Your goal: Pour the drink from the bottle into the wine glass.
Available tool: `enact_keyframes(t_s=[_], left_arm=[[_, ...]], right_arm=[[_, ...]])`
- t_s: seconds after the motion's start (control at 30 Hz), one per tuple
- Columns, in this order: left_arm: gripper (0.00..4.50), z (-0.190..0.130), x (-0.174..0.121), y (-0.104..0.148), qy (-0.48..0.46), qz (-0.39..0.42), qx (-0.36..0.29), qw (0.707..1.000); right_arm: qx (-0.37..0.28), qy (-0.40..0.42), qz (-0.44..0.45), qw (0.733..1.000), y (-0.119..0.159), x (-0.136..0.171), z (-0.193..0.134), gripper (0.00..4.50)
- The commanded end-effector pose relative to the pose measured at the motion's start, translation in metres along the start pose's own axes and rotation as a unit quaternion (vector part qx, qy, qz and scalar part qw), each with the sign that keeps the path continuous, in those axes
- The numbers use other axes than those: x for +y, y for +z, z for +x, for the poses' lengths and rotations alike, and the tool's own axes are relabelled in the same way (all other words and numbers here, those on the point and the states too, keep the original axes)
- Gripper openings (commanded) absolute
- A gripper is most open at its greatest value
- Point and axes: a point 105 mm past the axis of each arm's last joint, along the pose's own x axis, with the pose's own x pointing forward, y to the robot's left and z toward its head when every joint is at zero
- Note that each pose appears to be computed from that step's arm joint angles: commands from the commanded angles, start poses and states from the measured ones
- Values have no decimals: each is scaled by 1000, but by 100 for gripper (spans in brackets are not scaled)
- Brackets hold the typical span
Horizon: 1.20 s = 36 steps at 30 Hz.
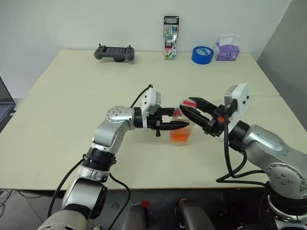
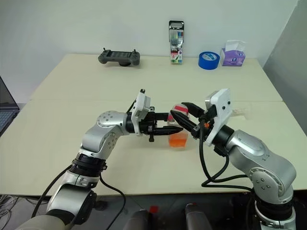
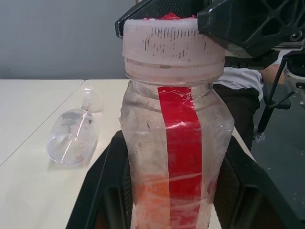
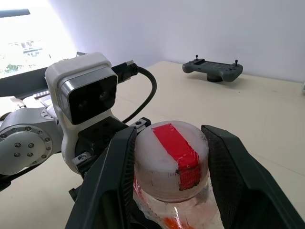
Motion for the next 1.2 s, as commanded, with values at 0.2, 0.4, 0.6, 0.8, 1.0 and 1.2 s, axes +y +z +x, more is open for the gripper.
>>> enact_keyframes(t_s=[0.2, 0.4, 0.6, 0.8, 1.0, 1.2], left_arm=[[177, 5, -1, 20, -30, 35, -20, 999], [177, 8, 0, 23, -30, 38, -25, 999], [177, 4, 3, 18, -16, 35, -23, 999], [177, 3, 4, 17, -9, 32, -24, 999], [177, 5, 5, 18, -11, 30, -24, 999], [177, 4, 5, 18, -10, 32, -22, 999]], right_arm=[[73, 201, -104, 971, 5, -25, 4, 180], [74, 211, -133, 966, 25, -54, 15, 180], [82, 148, -62, 984, 33, -53, -28, 387], [40, 78, -22, 996, 21, -18, -34, 416], [-12, 14, -49, 999, 19, -1, -2, 416], [-36, -11, -43, 998, 24, -3, 2, 416]])
